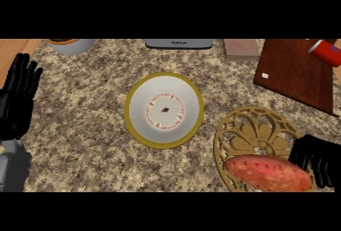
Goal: Pick the sweet potato from the placemat and place it in the bowl
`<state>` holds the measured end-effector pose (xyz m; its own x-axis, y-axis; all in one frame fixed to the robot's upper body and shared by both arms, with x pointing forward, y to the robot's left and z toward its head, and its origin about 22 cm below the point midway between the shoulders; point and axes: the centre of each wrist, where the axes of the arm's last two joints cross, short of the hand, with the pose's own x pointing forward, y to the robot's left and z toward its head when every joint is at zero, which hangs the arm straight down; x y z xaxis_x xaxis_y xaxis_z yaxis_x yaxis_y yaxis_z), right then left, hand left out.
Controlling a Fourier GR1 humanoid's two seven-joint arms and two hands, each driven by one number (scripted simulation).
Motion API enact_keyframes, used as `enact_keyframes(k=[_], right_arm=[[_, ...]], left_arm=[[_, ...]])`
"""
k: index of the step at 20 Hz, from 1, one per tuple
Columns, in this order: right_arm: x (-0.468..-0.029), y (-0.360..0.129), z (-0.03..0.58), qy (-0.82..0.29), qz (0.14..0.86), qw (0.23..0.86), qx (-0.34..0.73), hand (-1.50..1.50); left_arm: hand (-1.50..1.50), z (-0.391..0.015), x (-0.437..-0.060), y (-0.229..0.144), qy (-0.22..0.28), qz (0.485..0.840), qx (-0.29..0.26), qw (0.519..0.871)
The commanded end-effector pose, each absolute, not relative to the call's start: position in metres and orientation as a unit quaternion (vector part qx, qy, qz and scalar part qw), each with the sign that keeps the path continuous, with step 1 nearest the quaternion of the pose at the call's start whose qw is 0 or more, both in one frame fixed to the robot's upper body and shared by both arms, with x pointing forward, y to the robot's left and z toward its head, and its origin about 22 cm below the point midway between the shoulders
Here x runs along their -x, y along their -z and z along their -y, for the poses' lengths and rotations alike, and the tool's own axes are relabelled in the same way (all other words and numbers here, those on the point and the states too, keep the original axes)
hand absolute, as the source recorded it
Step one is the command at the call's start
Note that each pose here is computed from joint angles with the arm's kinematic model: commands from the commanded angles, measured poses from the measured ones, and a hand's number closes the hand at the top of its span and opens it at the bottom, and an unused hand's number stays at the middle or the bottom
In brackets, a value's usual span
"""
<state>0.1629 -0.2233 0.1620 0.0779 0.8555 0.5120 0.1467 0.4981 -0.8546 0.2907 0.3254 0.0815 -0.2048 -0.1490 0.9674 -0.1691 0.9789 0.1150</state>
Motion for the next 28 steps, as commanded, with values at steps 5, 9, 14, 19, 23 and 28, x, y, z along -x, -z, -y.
enact_keyframes(k=[5,9,14,19,23,28], right_arm=[[-0.196,-0.225,0.137,-0.309,0.633,0.603,0.374,1.5],[-0.219,-0.222,0.093,-0.325,0.615,0.618,0.367,1.5],[-0.267,-0.215,0.067,-0.334,0.597,0.646,0.338,1.5],[-0.277,-0.157,0.033,-0.339,0.589,0.649,0.343,1.5],[-0.294,-0.129,0.024,-0.355,0.557,0.639,0.395,1.5],[-0.323,-0.091,0.039,-0.287,0.517,0.708,0.386,-1.5]], left_arm=[[0.0,-0.32,-0.296,-0.079,-0.008,0.777,-0.108,0.621],[0.0,-0.337,-0.288,-0.092,-0.004,0.778,-0.095,0.621],[0.0,-0.325,-0.302,-0.088,-0.017,0.781,-0.1,0.616],[0.0,-0.337,-0.296,-0.091,-0.008,0.778,-0.095,0.621],[0.0,-0.328,-0.315,-0.101,-0.012,0.777,-0.102,0.621],[0.0,-0.313,-0.313,-0.096,-0.006,0.782,-0.095,0.617]])
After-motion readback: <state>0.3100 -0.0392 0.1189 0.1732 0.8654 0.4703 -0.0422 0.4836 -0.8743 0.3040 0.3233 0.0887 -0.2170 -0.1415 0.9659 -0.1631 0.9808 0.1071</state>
